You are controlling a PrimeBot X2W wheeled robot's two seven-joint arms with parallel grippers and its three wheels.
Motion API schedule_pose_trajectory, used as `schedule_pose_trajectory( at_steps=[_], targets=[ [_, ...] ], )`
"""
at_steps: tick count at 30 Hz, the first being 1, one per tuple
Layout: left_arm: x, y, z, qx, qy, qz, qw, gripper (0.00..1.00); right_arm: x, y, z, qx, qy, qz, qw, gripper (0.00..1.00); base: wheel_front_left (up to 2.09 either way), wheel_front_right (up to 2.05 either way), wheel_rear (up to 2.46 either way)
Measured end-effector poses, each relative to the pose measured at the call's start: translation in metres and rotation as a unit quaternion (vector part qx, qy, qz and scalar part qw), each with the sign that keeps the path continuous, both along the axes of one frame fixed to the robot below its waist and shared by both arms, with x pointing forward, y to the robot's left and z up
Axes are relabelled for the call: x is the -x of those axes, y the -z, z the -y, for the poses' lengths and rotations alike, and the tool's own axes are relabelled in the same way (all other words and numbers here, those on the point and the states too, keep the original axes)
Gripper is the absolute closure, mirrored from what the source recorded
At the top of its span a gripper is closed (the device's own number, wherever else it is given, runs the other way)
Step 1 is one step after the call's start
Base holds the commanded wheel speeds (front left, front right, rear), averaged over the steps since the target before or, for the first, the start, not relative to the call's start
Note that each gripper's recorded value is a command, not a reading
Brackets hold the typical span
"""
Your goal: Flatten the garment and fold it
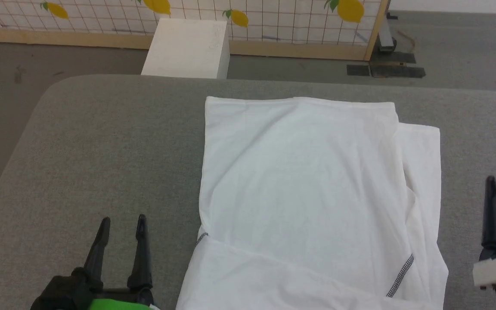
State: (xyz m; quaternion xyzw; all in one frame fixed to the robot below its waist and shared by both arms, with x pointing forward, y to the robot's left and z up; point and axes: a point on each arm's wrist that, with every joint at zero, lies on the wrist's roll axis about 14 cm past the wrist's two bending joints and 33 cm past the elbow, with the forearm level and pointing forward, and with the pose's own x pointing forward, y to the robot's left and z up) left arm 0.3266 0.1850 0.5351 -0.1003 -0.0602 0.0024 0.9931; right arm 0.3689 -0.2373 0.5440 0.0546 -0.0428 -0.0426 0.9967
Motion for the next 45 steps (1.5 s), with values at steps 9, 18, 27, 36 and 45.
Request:
schedule_pose_trajectory(
  at_steps=[9, 18, 27, 36, 45],
  targets=[
    [-0.032, 0.008, 0.009, 0.012, 0.01, -0.005, 1.0, 0.0, -0.074, -0.03, -0.006, 0.039, -0.034, -0.058, 0.997, 0.0, 0.0, 0.0, 0.0],
    [-0.072, 0.023, 0.022, 0.007, 0.034, -0.011, 0.999, 0.0, -0.153, -0.013, 0.009, 0.032, -0.048, -0.173, 0.983, 0.0, 0.0, 0.0, 0.0],
    [-0.096, 0.051, 0.028, 0.007, 0.048, -0.037, 0.998, 0.0, -0.175, 0.082, 0.039, 0.009, -0.016, -0.371, 0.929, 0.0, 0.0, 0.0, 0.0],
    [-0.099, 0.075, 0.017, -0.007, 0.034, -0.068, 0.997, 0.0, -0.184, 0.149, 0.033, -0.012, -0.009, -0.435, 0.9, 0.0, 0.0, 0.0, 0.0],
    [-0.098, 0.089, 0.01, -0.011, 0.023, -0.088, 0.996, 0.0, -0.193, 0.181, 0.019, -0.011, -0.027, -0.465, 0.885, 0.12, 0.0, 0.0, 0.0]
  ],
)
